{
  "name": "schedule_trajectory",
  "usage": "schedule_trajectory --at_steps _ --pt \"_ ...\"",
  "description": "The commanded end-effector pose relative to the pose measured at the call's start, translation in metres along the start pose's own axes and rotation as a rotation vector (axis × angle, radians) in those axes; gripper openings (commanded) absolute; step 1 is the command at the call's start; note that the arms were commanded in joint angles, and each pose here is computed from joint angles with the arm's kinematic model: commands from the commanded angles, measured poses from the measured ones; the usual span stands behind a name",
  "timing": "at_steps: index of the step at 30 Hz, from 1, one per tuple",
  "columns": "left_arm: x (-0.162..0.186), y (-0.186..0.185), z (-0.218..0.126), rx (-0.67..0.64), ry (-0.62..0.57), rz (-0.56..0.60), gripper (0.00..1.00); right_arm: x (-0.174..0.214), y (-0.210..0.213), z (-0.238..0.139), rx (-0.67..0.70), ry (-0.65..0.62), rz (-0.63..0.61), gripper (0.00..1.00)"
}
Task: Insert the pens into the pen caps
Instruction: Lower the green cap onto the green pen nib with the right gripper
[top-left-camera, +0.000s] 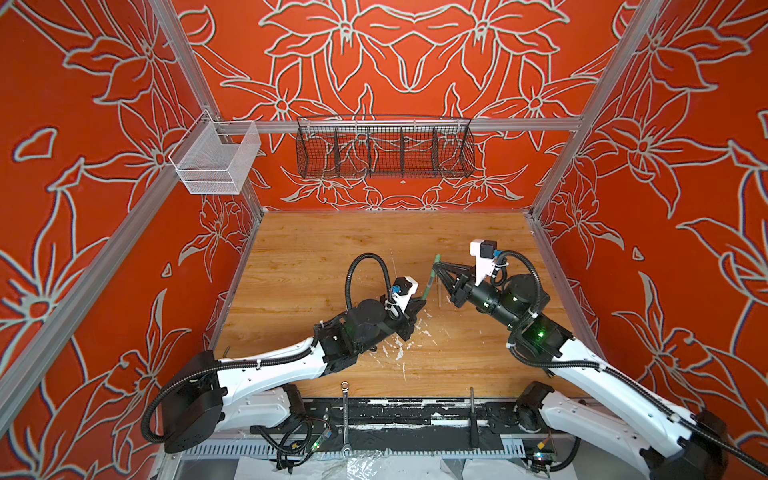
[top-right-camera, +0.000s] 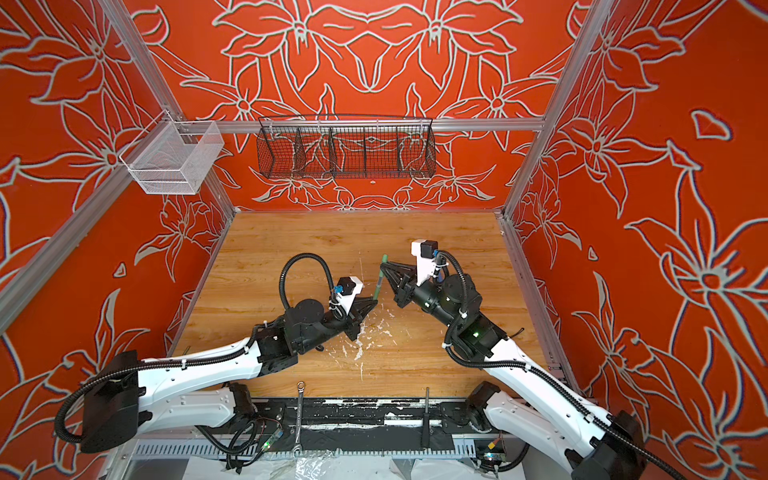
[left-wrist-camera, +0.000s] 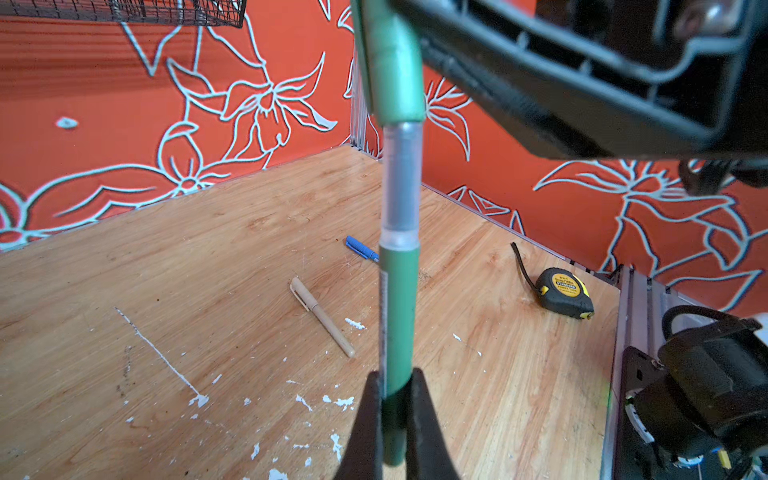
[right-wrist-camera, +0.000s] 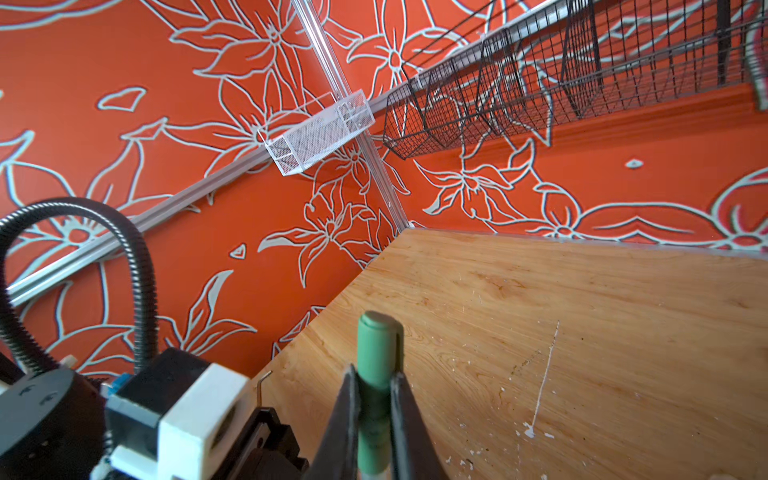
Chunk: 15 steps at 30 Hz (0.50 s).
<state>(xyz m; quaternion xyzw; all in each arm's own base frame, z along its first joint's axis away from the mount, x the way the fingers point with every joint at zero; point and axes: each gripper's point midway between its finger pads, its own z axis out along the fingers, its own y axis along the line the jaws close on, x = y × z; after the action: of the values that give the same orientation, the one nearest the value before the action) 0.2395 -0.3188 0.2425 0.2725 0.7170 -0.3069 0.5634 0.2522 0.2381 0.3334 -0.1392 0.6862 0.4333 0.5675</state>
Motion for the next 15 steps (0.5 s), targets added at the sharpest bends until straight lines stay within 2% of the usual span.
schedule_trajectory --at_steps 1,7,12,15 --pt "-0.038 -0.005 -0.007 0.020 -0.105 0.010 0.00 0.009 -0.009 -0.003 0.067 0.057 -0.069 0.00" --pt "-0.037 -0.004 -0.007 0.019 -0.103 0.010 0.00 0.003 -0.004 -0.004 0.054 0.059 -0.111 0.00" --pt "-0.045 -0.004 -0.006 0.011 -0.120 0.021 0.00 0.011 0.006 -0.001 -0.038 0.033 -0.001 0.00" --pt "-0.054 -0.002 -0.006 0.006 -0.133 0.024 0.00 0.021 0.004 0.000 -0.041 0.053 0.034 0.00"
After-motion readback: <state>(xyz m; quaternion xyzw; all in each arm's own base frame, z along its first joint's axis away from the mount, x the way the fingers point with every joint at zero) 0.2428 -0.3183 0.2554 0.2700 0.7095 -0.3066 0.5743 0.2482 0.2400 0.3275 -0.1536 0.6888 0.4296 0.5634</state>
